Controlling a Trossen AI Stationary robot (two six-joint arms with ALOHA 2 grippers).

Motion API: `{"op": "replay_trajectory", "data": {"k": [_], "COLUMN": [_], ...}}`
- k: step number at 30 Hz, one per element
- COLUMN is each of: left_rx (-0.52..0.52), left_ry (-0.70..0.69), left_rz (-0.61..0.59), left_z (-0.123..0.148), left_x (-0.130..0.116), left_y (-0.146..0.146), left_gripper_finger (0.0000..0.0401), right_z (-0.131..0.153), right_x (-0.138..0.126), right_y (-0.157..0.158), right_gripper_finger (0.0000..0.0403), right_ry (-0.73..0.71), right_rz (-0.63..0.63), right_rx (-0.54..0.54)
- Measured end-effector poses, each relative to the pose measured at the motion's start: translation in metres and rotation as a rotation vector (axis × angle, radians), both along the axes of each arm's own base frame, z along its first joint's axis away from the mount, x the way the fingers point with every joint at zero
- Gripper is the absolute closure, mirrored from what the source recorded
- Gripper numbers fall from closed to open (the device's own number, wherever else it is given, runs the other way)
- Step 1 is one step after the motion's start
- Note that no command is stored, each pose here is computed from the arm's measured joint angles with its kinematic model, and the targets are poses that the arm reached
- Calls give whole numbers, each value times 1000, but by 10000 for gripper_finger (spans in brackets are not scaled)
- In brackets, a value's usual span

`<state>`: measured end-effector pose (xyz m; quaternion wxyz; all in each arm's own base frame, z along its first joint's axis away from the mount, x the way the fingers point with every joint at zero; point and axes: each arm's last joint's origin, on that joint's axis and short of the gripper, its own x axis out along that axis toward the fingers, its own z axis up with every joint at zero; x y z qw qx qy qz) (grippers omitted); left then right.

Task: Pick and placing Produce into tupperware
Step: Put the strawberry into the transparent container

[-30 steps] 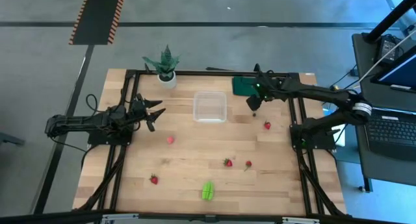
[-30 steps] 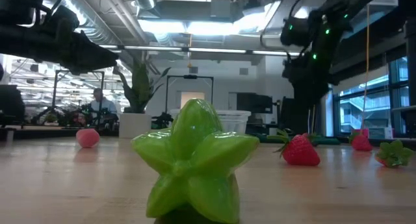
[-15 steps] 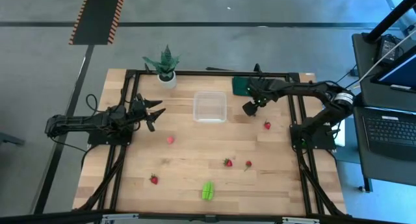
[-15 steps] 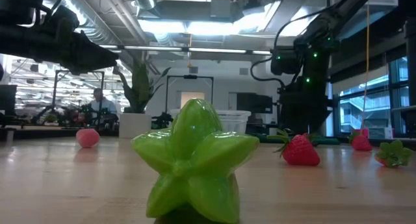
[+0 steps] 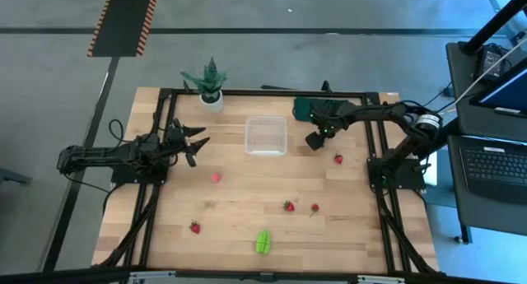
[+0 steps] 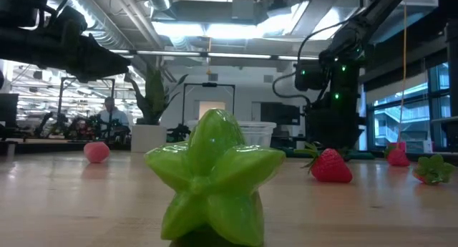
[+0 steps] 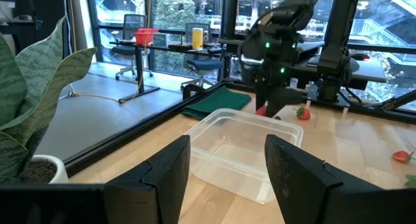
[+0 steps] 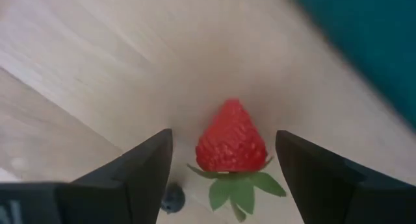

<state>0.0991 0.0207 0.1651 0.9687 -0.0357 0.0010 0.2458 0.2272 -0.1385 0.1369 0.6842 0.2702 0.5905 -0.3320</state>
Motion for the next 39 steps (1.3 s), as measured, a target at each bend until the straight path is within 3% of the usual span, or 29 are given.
{"op": "replay_trajectory", "data": {"k": [8,22,31,39], "left_rx": [0,1,1,1], "left_ry": [0,0,0,0], "left_rz": [0,5,5,5], "left_z": [0,0,0,0], "left_x": [0,0,0,0], "left_y": [0,0,0,0], "left_gripper_finger": [209,209,209,209], "right_z": [-10,-6,-6,16], "right_x": [3,2,3,22], "right_y": [-1,0,-1,-12], "right_gripper_finger": [138,259,236,262], "right_ry": [27,12,5,-77], "right_rz": [8,10,29,73], "right_rx": [22,16,26,-12]}}
